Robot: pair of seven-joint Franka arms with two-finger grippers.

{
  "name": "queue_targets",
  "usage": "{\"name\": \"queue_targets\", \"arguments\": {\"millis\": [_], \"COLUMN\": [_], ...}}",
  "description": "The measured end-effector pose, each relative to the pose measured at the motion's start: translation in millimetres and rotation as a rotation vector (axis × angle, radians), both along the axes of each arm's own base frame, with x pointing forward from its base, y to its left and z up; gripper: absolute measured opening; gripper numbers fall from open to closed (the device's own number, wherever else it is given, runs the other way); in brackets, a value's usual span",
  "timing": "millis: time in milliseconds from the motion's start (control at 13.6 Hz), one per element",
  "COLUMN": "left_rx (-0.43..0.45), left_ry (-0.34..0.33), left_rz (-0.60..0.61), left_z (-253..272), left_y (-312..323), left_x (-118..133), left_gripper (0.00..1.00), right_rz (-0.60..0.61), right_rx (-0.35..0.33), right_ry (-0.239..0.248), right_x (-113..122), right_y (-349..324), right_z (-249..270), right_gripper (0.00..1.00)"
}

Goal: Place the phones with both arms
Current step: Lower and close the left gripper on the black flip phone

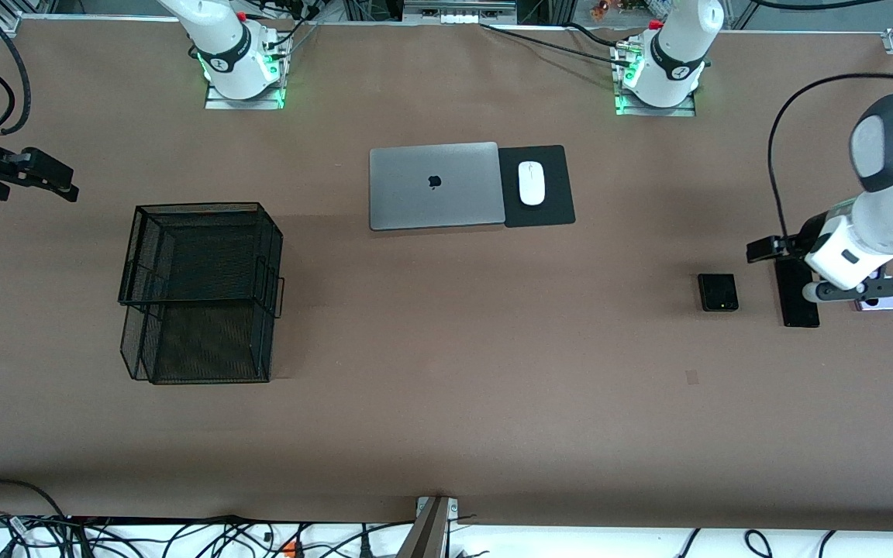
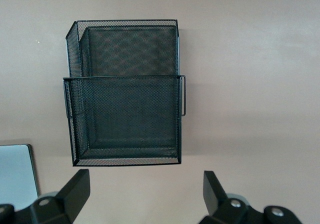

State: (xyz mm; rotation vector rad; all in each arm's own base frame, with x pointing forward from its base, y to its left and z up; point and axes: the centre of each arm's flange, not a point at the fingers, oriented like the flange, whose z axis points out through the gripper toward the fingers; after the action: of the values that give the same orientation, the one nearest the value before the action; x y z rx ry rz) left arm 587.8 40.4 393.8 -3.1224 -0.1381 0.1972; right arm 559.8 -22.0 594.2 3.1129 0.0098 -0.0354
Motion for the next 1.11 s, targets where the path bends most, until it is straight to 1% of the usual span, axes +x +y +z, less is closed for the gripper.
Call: {"name": "queue_targets", "arguments": {"millis": [221,442,516,737,959,1106], "left_rx": [0.007,0.011,0.027,0.049,0.049,0.046], "left_ry": [-0.058,-0.087,-0.093,-0.1,-0.118,-0.116], "left_rz": [-0.015,-0.026,-0.048,-0.079,-0.073,-0.072], "left_z": [-51,-102,-123,-150,-175,-189], "left_y": [2,1,1,3,10,11], "left_x": [-7,-13,-13,-13,-20,-25], "left_gripper": [1.0,1.0,1.0,1.0,1.0,1.0], "right_rz": [0.0,0.0,0.0,0.0,0.0,0.0], "right_rx": [0.0,0.0,0.0,0.0,0.0,0.0], "right_ry": [0.0,0.0,0.0,0.0,0.0,0.0], "right_x": [0,0,0,0,0,0], "right_y": [0,0,0,0,0,0], "right_z": [0,0,0,0,0,0], "right_gripper": [1.0,1.0,1.0,1.0,1.0,1.0]}}
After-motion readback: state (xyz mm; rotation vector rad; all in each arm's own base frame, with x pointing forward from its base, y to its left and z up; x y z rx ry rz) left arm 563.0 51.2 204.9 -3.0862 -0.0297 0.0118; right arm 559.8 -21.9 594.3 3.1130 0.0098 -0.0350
